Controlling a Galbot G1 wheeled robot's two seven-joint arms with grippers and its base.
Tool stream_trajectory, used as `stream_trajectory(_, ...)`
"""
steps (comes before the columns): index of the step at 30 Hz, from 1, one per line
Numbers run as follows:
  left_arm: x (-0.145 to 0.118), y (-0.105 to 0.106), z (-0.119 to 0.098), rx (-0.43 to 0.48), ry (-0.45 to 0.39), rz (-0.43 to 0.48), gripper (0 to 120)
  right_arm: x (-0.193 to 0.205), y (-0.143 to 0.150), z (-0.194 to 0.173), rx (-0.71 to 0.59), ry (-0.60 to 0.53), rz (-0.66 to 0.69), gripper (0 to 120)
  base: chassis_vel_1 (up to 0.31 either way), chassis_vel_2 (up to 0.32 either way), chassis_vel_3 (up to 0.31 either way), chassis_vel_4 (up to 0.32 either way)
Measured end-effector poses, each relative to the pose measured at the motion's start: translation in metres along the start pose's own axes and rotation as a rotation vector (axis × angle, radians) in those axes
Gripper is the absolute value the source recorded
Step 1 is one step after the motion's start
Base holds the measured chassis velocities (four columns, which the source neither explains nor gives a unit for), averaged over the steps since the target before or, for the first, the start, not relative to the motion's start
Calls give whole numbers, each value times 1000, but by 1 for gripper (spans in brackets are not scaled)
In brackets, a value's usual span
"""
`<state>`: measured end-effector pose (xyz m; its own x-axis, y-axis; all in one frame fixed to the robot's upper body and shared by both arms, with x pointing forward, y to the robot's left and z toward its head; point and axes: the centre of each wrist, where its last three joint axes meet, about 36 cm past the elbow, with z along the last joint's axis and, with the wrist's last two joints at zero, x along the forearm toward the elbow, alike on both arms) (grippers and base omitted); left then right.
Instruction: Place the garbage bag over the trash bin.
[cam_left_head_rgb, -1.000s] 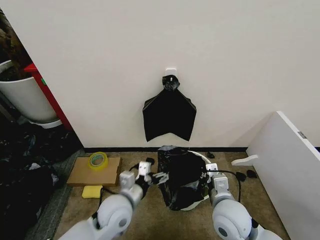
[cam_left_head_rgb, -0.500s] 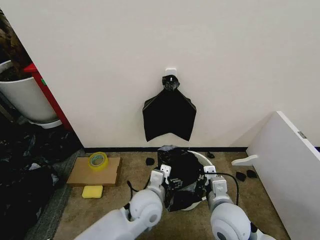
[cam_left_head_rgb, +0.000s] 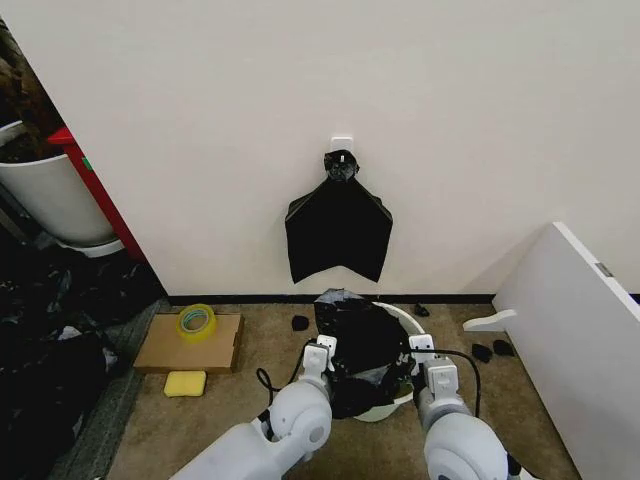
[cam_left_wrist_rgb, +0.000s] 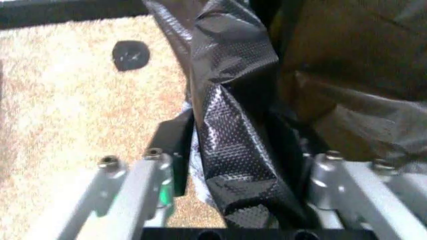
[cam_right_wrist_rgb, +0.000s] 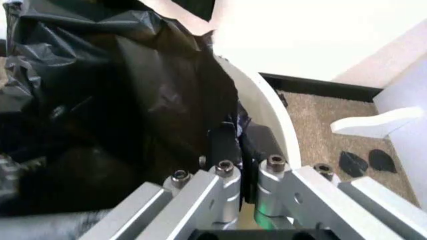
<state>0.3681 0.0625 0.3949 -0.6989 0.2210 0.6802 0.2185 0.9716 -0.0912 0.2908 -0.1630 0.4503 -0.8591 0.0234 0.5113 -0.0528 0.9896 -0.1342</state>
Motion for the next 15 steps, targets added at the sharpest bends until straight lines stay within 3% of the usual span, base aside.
stream_trajectory(1, -1, 3, -2, 20, 2, -6, 32, 0, 0, 1, -1, -6, 1, 0, 0, 0, 0, 0)
stream_trajectory(3, -1, 4, -2, 26, 1, -7, 30, 0, 0, 2, 0, -9, 1, 0, 0, 0, 0, 0)
stream_trajectory(5, 4, 13, -5, 58, -11, -11, 18, -1, 0, 8, -2, -24, 0, 0, 0, 0, 0, 0)
stream_trajectory(7, 6, 15, -6, 66, -16, -9, 16, -1, 0, 8, -5, -28, -2, 0, 0, 0, 0, 0)
stream_trajectory(8, 12, 23, -7, 84, -26, -6, 8, -2, 0, 11, -25, -43, -11, 0, 0, 0, 0, 0)
stream_trajectory(15, 39, 53, -12, 100, -58, 10, 5, -2, -3, 12, -92, -120, -46, 0, 0, 0, 0, 0)
